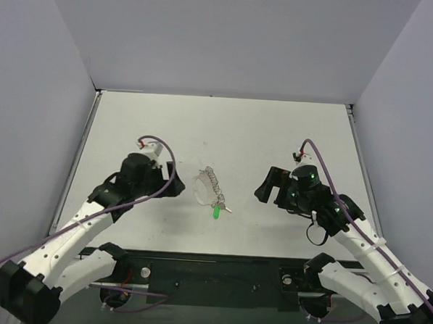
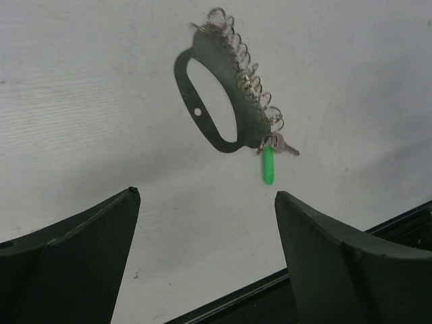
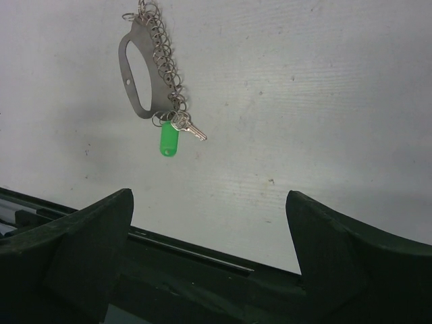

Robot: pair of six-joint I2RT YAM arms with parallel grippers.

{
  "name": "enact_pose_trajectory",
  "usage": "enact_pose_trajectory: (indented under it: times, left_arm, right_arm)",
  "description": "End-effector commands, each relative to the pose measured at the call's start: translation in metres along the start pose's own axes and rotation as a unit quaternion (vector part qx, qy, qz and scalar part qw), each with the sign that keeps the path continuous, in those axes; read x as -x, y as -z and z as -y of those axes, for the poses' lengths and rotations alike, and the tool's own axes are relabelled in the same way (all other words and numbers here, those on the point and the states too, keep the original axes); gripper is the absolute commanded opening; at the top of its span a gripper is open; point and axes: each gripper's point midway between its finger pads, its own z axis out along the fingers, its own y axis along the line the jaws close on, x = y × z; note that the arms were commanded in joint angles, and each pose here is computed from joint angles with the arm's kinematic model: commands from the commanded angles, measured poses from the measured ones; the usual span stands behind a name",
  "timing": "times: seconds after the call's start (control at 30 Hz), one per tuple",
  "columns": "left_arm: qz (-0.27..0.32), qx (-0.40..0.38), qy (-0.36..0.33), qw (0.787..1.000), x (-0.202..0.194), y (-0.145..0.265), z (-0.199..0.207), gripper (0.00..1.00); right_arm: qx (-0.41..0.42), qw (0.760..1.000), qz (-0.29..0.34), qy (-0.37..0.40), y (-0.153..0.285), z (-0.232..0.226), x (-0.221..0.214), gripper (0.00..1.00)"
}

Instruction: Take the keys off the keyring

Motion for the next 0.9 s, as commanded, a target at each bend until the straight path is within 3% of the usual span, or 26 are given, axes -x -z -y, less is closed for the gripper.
enact_pose_trajectory:
  times: [0.0,0.3,0.5,0.87]
  left_arm:
    - [0.029,-0.007,-0.108,0.994,0.005,-0.032,0.038,0.91]
    - [-0.017,-0.102,-0.198,0.975,-0.033,-0.085,0.078,0.84]
    - [-0.061,-0.138,-0.24,0.959,-0.056,-0.114,0.097,0.74]
    - [-0.094,-0.156,-0.28,0.943,-0.091,-0.124,0.111,0.73]
  right_arm:
    - [-0.017,1.0,0.014,0.007,-0.013,0.005,0.003,0.9]
    - [-0.051,0.998,0.037,-0.009,-0.008,0.029,-0.006,0.9]
    - [-0.047,0.998,0.039,-0.006,-0.001,0.027,-0.003,0.9]
    - [-0.048,0.998,0.032,0.001,0.005,0.027,-0.003,0.9]
